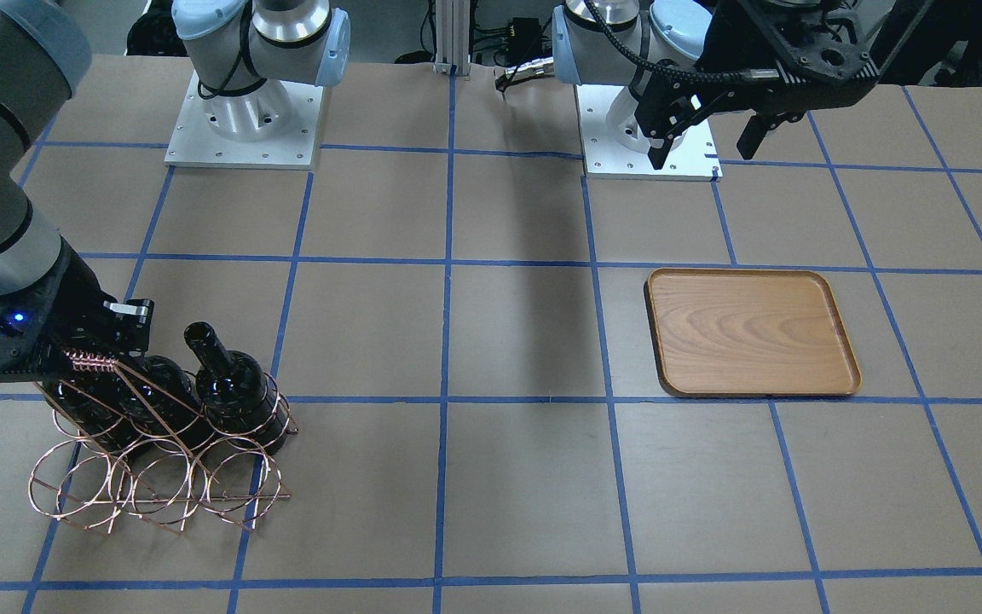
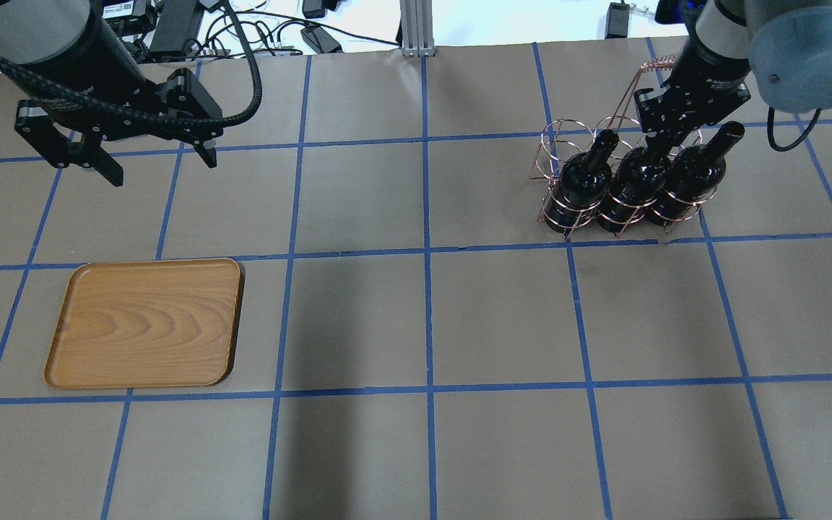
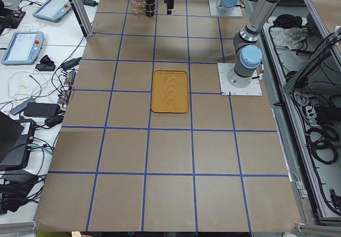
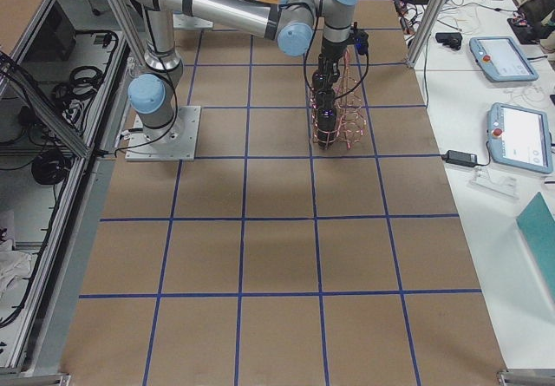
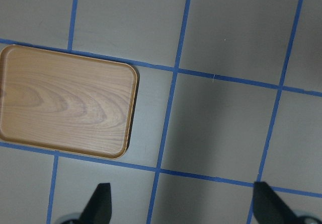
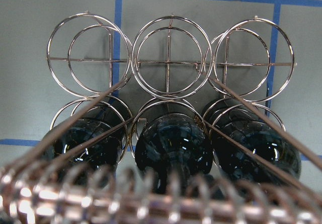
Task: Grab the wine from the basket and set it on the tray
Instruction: 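Grasp the nearest dark wine bottle neck with the right gripper and lift, then pull the bottle out of the rack and swing it toward the table center, then stand the bottle upright on the table and open the right gripper, then raise the right gripper back over the rack while the left arm starts reaching, then move the left gripper over the standing bottle's neck, then close the left gripper on the bottle neck, then carry the bottle with the left gripper over the wooden tray, tilting it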
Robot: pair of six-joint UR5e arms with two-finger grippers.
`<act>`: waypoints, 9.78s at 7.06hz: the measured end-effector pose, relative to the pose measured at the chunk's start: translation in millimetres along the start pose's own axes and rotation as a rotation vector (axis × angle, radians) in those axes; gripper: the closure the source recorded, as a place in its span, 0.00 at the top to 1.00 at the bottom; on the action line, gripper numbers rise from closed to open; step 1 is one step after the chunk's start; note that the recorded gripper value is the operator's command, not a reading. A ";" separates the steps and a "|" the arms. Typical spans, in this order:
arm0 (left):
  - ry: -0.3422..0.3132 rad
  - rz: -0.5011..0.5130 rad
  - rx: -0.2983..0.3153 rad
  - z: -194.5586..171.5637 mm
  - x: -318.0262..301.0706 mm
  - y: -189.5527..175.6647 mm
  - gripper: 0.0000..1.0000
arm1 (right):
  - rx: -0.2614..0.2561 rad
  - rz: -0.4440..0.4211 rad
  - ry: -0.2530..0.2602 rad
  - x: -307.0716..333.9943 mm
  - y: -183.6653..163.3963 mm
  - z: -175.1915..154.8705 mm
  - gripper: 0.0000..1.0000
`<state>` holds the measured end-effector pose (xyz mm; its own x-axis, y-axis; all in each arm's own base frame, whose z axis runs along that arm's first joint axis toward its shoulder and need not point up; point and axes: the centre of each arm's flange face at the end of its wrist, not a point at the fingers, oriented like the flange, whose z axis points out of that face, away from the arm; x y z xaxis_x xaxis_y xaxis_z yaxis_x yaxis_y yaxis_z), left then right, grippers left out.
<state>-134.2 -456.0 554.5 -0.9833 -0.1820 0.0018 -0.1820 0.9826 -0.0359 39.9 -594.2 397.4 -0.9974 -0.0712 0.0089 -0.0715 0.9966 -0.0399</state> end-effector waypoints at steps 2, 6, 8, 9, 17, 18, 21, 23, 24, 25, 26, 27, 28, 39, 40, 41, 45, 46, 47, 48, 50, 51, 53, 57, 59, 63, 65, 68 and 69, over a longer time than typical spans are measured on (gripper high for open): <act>0.000 0.000 0.000 -0.1 0.0 0.0 1.00 | 0.020 -0.002 0.009 -0.7 2.6 -43.4 0.19; 0.000 -0.001 0.000 -0.1 -1.2 -0.6 1.00 | -0.006 0.026 0.021 -22.8 80.4 -190.0 0.16; -0.010 0.005 0.000 -1.5 -3.7 0.3 1.00 | -0.028 0.091 0.006 -82.5 107.0 -203.0 0.16; -0.024 0.026 -0.002 -2.3 -6.9 1.1 1.00 | -0.038 0.120 0.004 -133.4 115.0 -198.8 0.16; -0.028 0.143 -0.010 -19.9 -113.9 -17.3 1.00 | 0.009 0.204 -0.012 -331.0 74.8 -39.3 0.17; -0.027 0.139 -0.010 -20.2 -117.2 -17.9 1.00 | 0.011 0.218 -0.016 -339.5 75.5 -32.3 0.18; -0.027 0.136 -0.010 -20.4 -118.9 -18.1 1.00 | -0.007 0.234 -0.007 -364.3 81.8 -12.0 0.33; -0.029 0.134 -0.009 -20.7 -119.4 -17.8 1.00 | -0.013 0.227 0.001 -367.2 80.4 -4.6 1.00; -0.030 0.134 -0.009 -20.7 -119.5 -17.6 1.00 | -0.015 0.226 -0.001 -367.7 79.9 -3.7 1.00; -0.031 0.134 -0.009 -20.7 -119.6 -17.3 1.00 | -0.015 0.226 -0.005 -367.4 78.8 -5.3 1.00; -0.032 0.134 -0.009 -21.0 -119.7 -17.0 1.00 | -0.010 0.226 -0.013 -362.6 74.6 -12.2 1.00; -0.033 0.133 -0.008 -21.5 -119.7 -16.5 1.00 | 0.011 0.215 -0.029 -351.0 65.9 -28.1 1.00; -0.033 0.133 -0.007 -21.9 -119.9 -16.2 1.00 | 0.029 0.195 -0.037 -329.4 55.3 -49.1 1.00; -0.031 0.131 -0.011 -19.6 -120.0 -14.0 1.00 | 0.001 -0.018 -0.007 -110.7 113.6 -147.1 1.00; -0.030 0.130 -0.011 -19.3 -119.3 -13.6 1.00 | 0.004 -0.020 -0.009 -110.9 112.3 -146.3 1.00; -0.028 0.125 -0.014 -17.9 -117.5 -13.7 1.00 | 0.011 -0.019 -0.008 -110.7 110.2 -145.8 1.00; 0.079 -0.026 -0.017 16.1 -34.1 -11.0 1.00 | 0.020 -0.022 0.002 -108.8 107.7 -145.2 1.00; 0.086 -0.056 -0.011 32.7 2.8 -3.3 1.00 | 0.020 -0.021 0.003 -108.2 107.4 -144.9 1.00; 0.086 -0.086 -0.008 48.6 41.2 6.0 0.99 | 0.020 -0.021 0.003 -107.7 107.4 -144.8 1.00; 0.072 -0.100 -0.004 63.0 74.6 12.5 0.99 | 0.018 -0.020 0.003 -107.5 107.5 -144.6 1.00; 0.059 -0.087 0.012 100.0 137.4 12.2 0.98 | 0.015 -0.020 0.004 -106.9 107.6 -144.2 1.00; 0.056 -0.059 0.007 119.4 164.9 10.6 0.97 | 0.017 -0.020 0.004 -106.6 107.4 -144.4 1.00; 0.041 -0.006 -0.021 148.7 198.6 9.3 0.64 | 0.018 -0.020 0.002 -106.6 107.2 -144.4 1.00; 0.034 0.038 -0.056 165.6 209.9 9.3 0.00 | 0.017 -0.019 -0.003 -107.1 107.3 -143.8 1.00; 0.035 0.063 -0.051 155.9 203.6 9.3 0.00 | 0.015 -0.018 -0.005 -107.2 107.5 -143.6 1.00; 0.020 0.156 -0.057 109.2 103.7 -38.3 0.00 | 0.013 -0.015 -0.007 -107.4 108.1 -143.7 1.00; -0.002 0.217 -0.069 98.0 27.0 -65.6 0.00 | 0.010 -0.013 -0.007 -107.4 108.6 -143.6 1.00; -0.035 0.265 -0.109 94.2 -90.0 -80.2 0.00 | 0.008 -0.017 -0.003 -107.0 108.6 -143.3 1.00; -0.024 0.239 -0.127 98.7 -129.6 -73.2 0.00 | 0.008 -0.018 -0.002 -106.9 108.5 -143.2 1.00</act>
<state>7.0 -507.9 458.3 -0.9983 0.0562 -0.0152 0.0546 0.9941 0.0934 139.6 -472.6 535.2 -0.9960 -0.0889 0.0075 -0.0892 0.9949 -0.0478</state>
